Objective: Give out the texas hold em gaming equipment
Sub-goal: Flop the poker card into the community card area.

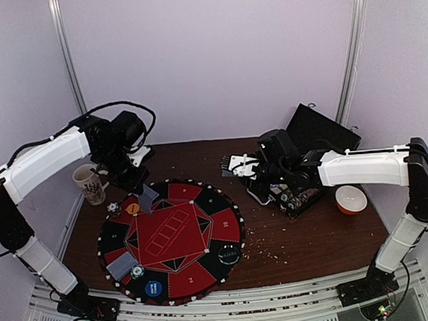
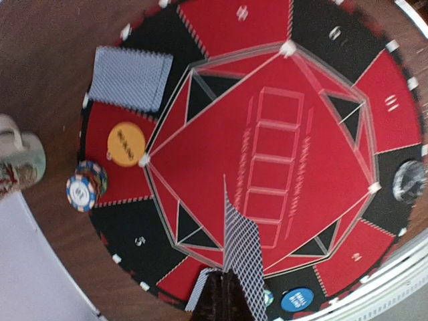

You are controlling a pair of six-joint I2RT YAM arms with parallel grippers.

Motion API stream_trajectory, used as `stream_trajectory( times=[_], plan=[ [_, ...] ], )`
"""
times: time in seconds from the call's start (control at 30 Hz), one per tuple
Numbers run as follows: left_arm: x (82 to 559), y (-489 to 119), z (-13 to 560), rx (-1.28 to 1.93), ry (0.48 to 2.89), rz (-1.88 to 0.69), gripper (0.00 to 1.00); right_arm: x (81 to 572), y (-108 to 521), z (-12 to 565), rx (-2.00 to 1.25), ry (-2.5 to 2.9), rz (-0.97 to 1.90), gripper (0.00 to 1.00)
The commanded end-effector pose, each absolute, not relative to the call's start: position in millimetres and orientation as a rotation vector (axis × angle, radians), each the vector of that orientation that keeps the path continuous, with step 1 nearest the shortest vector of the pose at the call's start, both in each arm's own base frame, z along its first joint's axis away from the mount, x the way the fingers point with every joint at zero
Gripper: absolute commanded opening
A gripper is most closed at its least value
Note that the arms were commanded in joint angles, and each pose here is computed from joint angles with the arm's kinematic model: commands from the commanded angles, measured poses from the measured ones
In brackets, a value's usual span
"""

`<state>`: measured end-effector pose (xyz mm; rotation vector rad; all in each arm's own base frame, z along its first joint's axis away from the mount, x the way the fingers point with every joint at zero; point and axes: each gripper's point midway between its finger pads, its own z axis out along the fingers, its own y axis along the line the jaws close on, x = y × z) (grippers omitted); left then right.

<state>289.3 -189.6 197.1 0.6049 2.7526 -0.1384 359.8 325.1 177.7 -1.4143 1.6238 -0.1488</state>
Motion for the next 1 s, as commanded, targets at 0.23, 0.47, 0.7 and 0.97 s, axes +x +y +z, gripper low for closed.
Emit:
stream_trajectory(
  times=[0.23,0.47,0.7,0.97],
  plan=[
    [262,-144,113,0.684,2.908,0.648,0.00,358,321,199,-1.370,1.602,-0.133,0.44],
    [248,-169,77,0.895,2.880,0.814,0.00,358,322,200,-1.366,1.610,-0.130,0.44],
    [217,-204,43,1.033,2.993,0.587,0.00,357,322,199,-1.371,1.612,-0.129,0.44],
    [200,-226,30,0.989,3.107,0.352,0.00,356,320,198,-1.373,1.615,-0.130,0.44]
  ],
)
